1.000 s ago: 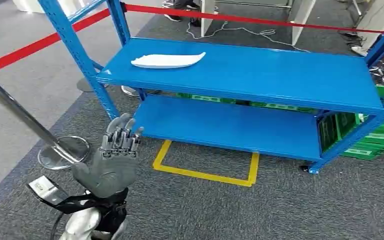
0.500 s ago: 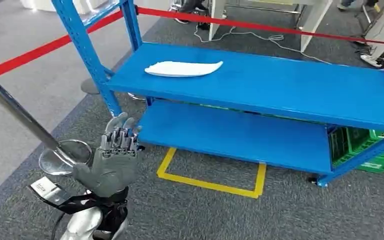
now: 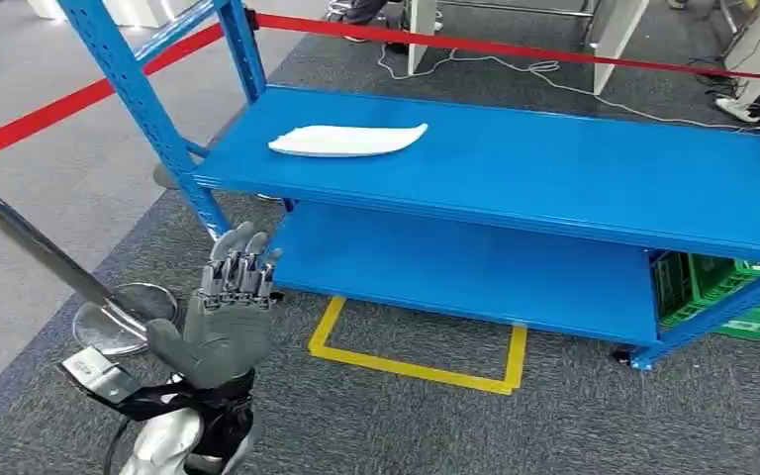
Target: Take the parts from the cabinet and place them on the table.
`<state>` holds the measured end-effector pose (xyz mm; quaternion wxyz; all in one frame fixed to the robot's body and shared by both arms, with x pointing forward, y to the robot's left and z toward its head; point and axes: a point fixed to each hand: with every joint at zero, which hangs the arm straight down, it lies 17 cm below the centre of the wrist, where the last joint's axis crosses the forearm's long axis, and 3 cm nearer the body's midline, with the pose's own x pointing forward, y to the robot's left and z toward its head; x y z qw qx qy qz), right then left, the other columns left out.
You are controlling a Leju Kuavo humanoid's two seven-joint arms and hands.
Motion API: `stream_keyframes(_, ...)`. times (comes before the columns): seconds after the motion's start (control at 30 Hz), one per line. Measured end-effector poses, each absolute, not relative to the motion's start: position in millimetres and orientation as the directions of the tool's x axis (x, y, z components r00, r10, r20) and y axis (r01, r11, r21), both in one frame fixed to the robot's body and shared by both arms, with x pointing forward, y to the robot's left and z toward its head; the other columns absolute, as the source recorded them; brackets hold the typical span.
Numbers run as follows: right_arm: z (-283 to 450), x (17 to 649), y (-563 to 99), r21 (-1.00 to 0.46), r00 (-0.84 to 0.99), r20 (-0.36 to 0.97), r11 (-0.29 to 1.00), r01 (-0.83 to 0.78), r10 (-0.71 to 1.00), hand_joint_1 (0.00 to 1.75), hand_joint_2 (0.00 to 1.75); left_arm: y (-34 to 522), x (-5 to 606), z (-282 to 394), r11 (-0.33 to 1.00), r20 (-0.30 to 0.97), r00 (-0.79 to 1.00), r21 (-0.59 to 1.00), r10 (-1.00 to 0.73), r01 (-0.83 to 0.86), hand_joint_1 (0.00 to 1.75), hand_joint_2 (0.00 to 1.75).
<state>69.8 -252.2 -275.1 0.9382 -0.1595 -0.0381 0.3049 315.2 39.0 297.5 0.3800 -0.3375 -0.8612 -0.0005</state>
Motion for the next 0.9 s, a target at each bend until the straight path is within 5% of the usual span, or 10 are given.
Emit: stream_keyframes(0.9,-275,68,-253,-0.320,0.816,-0.028,0.768,-0.554,0.577,0.00,0.00,13,322,273,0.757,0.740,-0.404,-0.211,0.537,0.618,0.00,0.00)
